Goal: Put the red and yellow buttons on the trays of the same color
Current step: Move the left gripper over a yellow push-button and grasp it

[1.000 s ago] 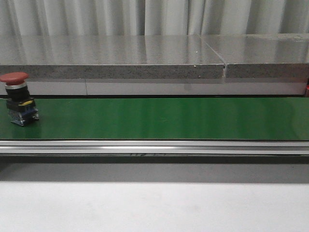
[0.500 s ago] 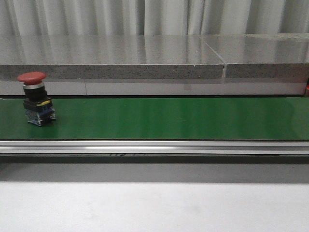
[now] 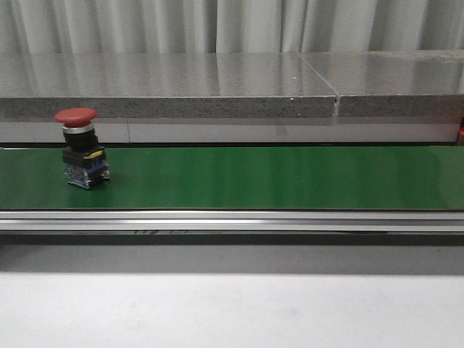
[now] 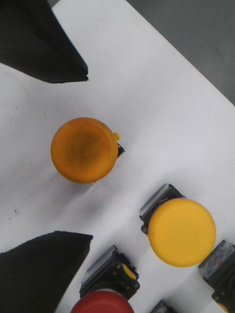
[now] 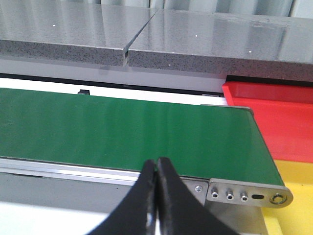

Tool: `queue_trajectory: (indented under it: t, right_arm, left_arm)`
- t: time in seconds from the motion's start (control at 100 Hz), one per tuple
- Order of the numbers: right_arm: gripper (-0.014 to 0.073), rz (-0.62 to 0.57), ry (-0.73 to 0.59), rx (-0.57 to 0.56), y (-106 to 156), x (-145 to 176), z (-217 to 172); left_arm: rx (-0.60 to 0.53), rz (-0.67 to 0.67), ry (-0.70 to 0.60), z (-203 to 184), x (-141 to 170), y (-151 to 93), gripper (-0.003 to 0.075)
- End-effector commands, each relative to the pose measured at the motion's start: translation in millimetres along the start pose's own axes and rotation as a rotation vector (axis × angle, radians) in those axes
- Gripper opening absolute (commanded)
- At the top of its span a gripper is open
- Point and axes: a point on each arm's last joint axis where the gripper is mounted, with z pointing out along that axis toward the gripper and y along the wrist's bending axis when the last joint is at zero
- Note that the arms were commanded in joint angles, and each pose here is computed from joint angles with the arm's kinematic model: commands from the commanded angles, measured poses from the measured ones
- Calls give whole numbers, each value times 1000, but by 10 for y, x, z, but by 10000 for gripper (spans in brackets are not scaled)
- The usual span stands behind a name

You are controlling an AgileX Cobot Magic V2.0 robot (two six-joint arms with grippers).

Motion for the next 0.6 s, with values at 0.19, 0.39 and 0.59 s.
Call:
queue_trajectory:
  t: [0.19,0.39,0.59]
  right_arm:
    - [-68,-3,-109,-1,0,-118,-25]
    - [-68,-3,-109,-1,0,-118,-25]
    - [-68,-3,-109,-1,0,-118,-25]
  left_arm:
    - [5,-24,-55,41,-126,27,609]
    - [8,-23,-66,48,-138,23,470]
    - [5,-24,-55,49,-128,26,122]
